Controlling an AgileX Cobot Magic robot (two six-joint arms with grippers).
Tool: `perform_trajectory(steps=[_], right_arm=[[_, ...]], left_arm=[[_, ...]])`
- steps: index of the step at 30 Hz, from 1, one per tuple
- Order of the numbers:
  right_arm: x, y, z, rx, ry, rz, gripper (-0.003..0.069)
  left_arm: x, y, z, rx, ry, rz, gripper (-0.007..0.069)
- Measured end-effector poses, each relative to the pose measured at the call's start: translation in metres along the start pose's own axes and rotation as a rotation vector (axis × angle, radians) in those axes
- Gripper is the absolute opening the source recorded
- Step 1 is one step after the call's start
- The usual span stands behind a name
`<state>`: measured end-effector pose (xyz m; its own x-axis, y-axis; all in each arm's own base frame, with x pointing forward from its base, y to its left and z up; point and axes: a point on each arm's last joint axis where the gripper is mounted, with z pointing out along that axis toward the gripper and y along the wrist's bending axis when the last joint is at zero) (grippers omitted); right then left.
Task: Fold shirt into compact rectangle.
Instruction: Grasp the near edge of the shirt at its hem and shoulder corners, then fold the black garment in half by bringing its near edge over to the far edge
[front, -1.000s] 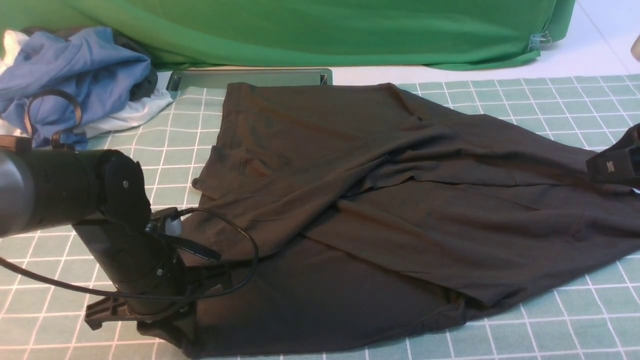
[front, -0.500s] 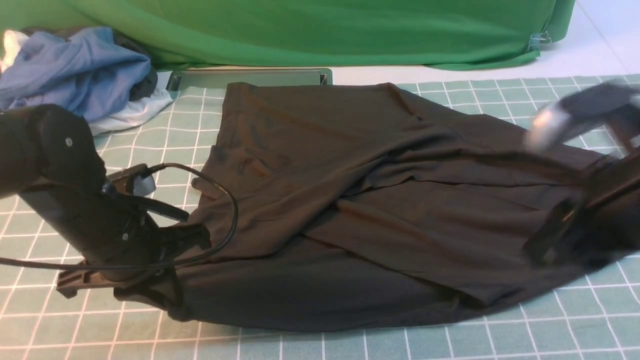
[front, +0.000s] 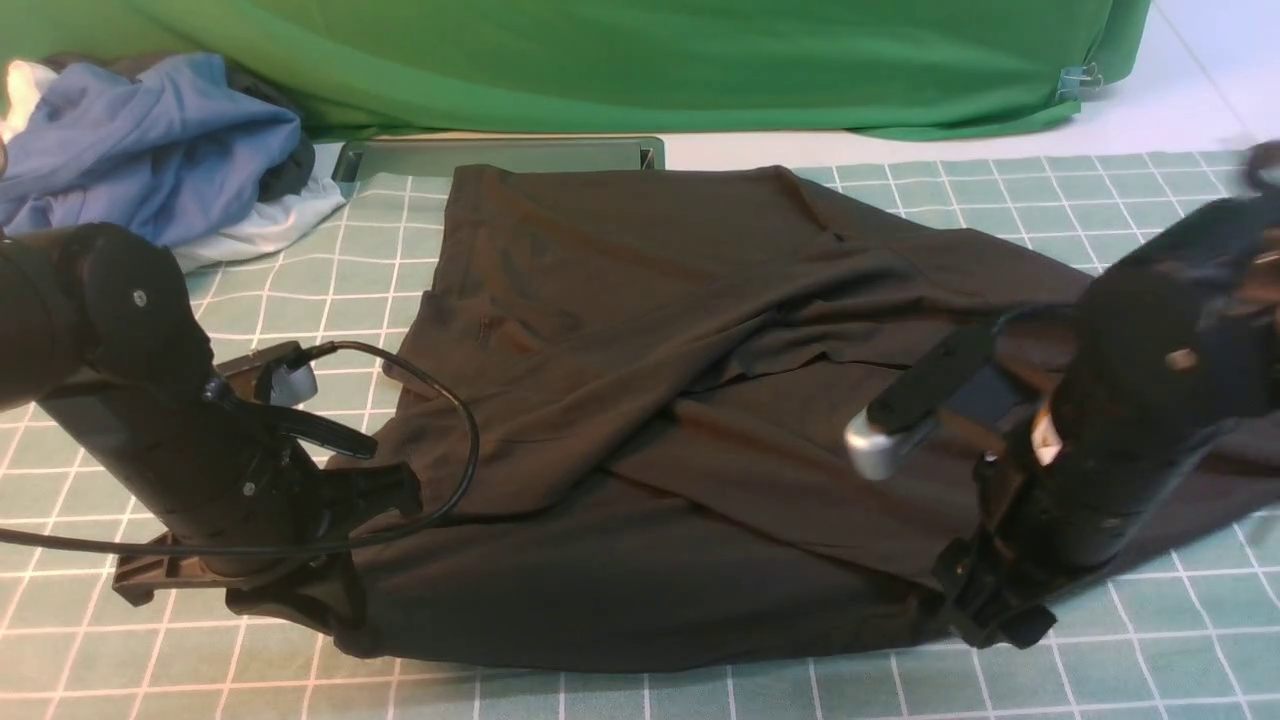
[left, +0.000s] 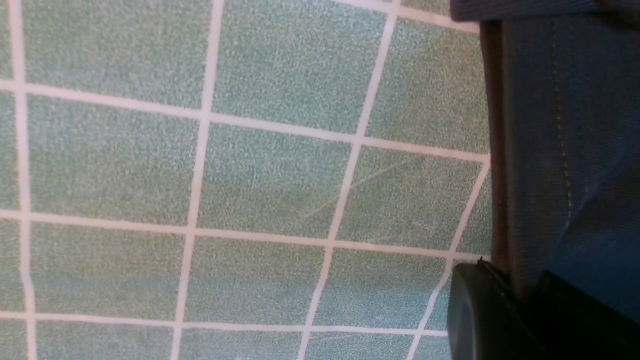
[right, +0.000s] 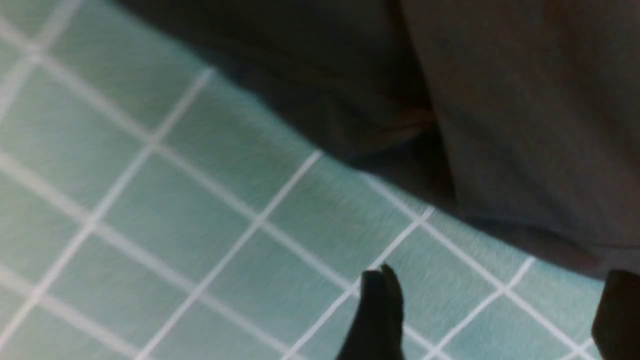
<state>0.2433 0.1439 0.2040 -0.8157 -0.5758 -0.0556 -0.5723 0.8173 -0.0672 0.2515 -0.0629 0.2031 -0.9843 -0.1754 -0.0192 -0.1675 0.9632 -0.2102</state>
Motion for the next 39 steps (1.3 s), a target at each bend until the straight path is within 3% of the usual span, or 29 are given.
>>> perform_trajectory(steps=[5,14,16,20,22,32,39], right_arm=[[-0.01,0.0,0.024,0.006,0.017,-0.025,0.0484],[-0.018,0.0,0.049,0.016,0.042,-0.09,0.045],[-0.018,0.0,0.05,0.018,0.045,-0.106,0.0386],[-0.02,-0.001,0.049,0.031,0.045,-0.155,0.015],[-0.019,-0.002,0.048,0.032,0.052,-0.156,0.008],[0.013,0.02,-0.005,0.02,0.161,-0.072,0.0071],[0.026,0.04,-0.031,0.015,0.12,-0.063,0.007]], left_arm=[[-0.001,0.0,0.0,0.001,-0.013,0.011,0.0018],[-0.002,0.0,0.0,0.002,-0.019,0.017,0.0018],[-0.003,0.0,0.001,0.006,-0.037,0.017,0.0018],[-0.004,0.0,0.001,0.007,-0.044,0.03,0.0018],[-0.003,0.0,0.0,0.007,-0.044,0.037,0.0018],[0.023,0.001,-0.021,0.025,0.022,0.042,0.0018],[0.055,0.012,-0.012,0.036,0.108,0.011,0.0018]])
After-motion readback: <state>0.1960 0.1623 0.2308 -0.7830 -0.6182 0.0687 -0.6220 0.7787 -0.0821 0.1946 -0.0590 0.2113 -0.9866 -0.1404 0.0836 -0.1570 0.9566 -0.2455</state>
